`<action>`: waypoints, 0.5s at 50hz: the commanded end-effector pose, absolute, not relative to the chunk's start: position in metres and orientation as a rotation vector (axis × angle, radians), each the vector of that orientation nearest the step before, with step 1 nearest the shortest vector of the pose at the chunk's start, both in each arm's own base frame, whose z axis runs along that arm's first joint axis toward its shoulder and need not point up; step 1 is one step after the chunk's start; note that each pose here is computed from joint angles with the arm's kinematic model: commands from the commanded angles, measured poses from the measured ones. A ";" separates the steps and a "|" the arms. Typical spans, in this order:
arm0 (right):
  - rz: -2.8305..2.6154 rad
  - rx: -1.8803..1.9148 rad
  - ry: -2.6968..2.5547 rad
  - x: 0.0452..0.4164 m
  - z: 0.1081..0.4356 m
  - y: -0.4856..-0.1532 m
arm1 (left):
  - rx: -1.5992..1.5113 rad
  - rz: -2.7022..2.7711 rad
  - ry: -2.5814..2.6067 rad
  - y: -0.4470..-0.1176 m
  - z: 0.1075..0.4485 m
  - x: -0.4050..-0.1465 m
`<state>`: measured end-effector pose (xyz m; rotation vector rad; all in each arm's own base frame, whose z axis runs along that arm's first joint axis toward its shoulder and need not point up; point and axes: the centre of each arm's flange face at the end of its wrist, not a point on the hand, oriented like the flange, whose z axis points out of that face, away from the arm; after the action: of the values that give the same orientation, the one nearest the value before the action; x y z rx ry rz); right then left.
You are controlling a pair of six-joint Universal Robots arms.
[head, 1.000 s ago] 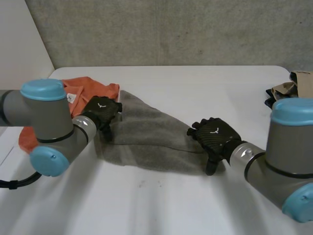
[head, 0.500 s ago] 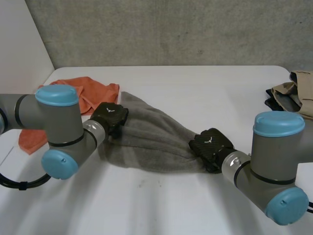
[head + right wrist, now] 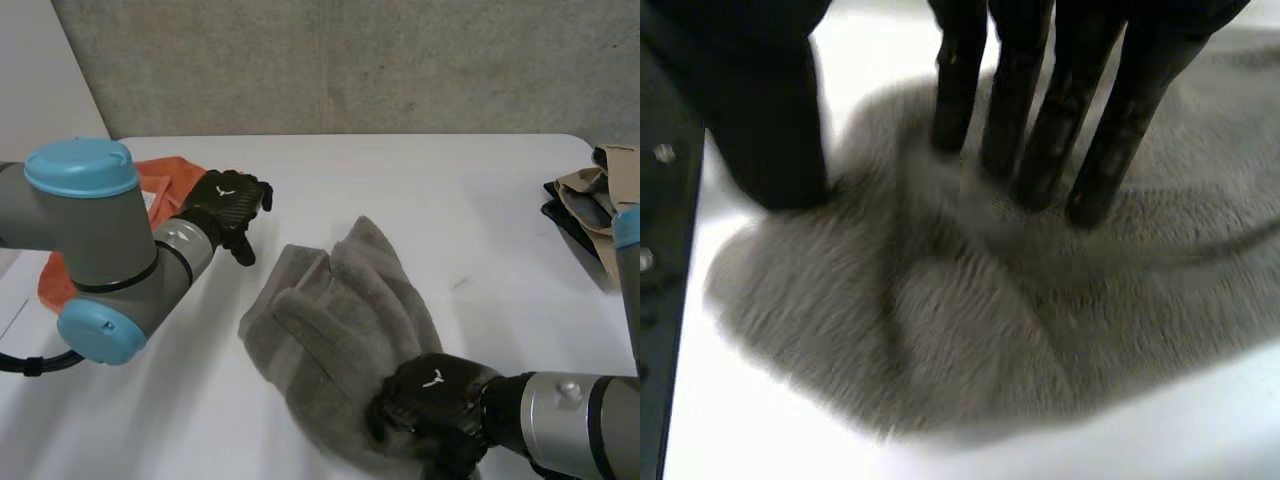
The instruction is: Fold the laundry.
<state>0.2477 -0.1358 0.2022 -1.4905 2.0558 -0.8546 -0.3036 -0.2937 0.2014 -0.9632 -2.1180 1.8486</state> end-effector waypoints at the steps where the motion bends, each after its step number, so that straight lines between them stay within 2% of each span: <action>1: -1.002 -1.479 2.011 0.256 0.217 -0.156 | -0.976 1.841 -2.116 -0.294 0.199 -0.304; 14: -1.308 -1.510 1.958 0.266 0.250 -0.199 | -1.027 1.864 -2.108 -0.308 0.186 -0.310; 19: -1.485 -1.534 1.897 0.288 0.232 -0.249 | -1.041 1.894 -2.106 -0.314 0.186 -0.307; 25: -1.596 -1.571 1.833 0.313 0.210 -0.285 | -1.032 1.879 -2.134 -0.312 0.185 -0.299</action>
<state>0.2882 -0.2487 0.2339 -1.5385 1.8934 -1.4890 -0.3070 -0.3131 0.1850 -1.0421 -2.1097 1.8868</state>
